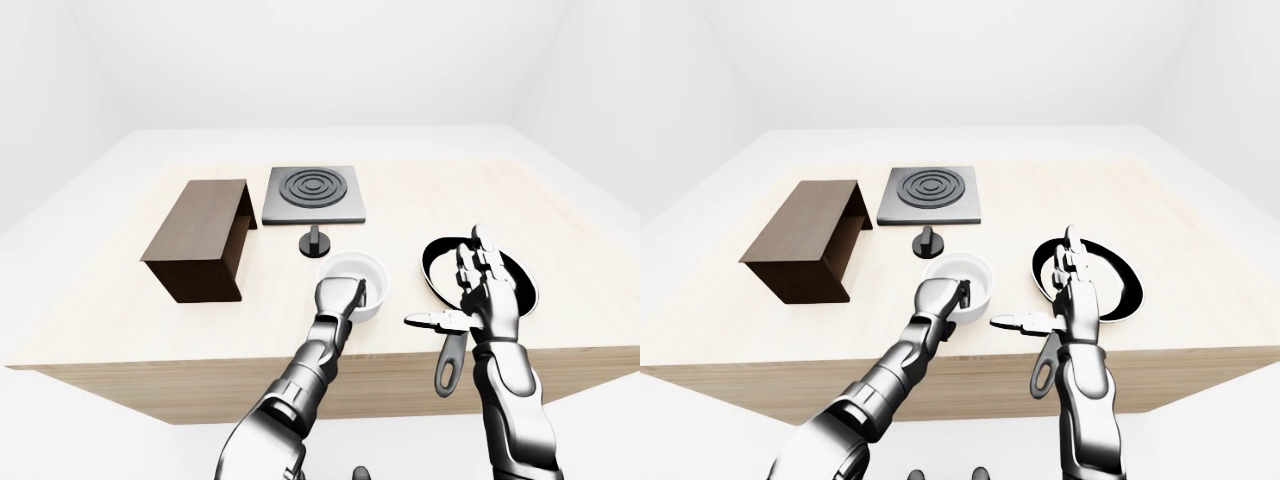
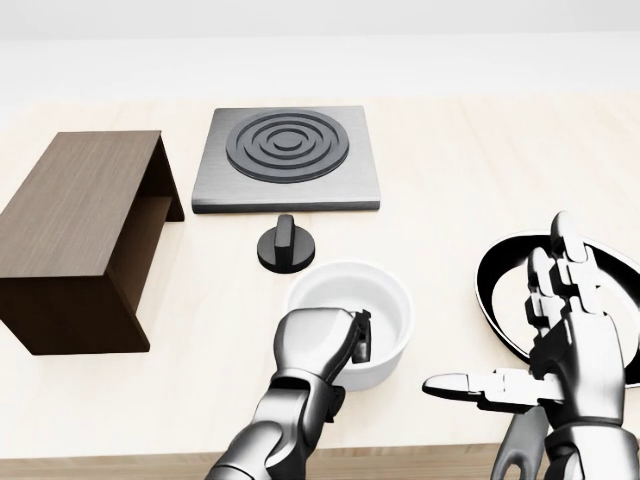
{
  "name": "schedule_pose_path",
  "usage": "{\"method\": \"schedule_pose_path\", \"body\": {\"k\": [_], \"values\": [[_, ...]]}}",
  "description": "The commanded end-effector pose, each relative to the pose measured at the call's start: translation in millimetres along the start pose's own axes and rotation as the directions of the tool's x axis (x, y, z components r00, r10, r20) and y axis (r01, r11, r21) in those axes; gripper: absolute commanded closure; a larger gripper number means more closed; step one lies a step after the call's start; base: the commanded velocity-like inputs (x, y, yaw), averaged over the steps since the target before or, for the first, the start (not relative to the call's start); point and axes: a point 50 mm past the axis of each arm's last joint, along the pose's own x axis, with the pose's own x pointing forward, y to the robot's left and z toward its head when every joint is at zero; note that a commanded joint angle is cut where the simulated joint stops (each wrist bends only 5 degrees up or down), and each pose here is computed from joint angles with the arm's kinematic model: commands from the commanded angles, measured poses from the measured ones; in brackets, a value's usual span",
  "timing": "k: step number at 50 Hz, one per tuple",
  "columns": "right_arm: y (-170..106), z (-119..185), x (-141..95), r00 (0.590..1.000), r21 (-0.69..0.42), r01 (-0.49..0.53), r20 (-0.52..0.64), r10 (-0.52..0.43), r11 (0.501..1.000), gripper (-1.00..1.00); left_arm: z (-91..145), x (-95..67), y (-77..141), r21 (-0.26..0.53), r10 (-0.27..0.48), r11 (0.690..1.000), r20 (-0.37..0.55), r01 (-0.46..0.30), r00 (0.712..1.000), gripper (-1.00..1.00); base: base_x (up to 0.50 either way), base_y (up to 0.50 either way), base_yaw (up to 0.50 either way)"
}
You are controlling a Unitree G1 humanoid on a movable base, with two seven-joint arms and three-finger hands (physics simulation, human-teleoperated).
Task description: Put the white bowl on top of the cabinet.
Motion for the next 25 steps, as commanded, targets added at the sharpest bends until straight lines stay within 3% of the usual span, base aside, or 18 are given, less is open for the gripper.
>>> {"method": "schedule_pose_path", "body": {"k": [1,9,25], "values": [[-0.4,1.6,-0.5,1.000,0.004,-0.001,0.007,0.001,1.000,-1.00,-5.7,-7.5,-15.4,-0.035,-0.040,0.999,-0.040,0.038,0.998,1.00,0.00,0.00,0.00],[0.6,4.0,-3.4,1.000,0.003,-0.006,0.015,0.006,1.000,-1.00,-6.0,-6.5,-13.6,-0.032,-0.038,0.999,-0.038,0.037,0.999,1.00,0.00,0.00,0.00],[2.3,3.7,-6.0,1.000,0.000,-0.015,0.012,0.015,1.000,-1.00,-1.0,3.2,21.7,0.069,-0.014,0.998,0.041,0.011,0.999,1.00,0.00,0.00,0.00]]}}
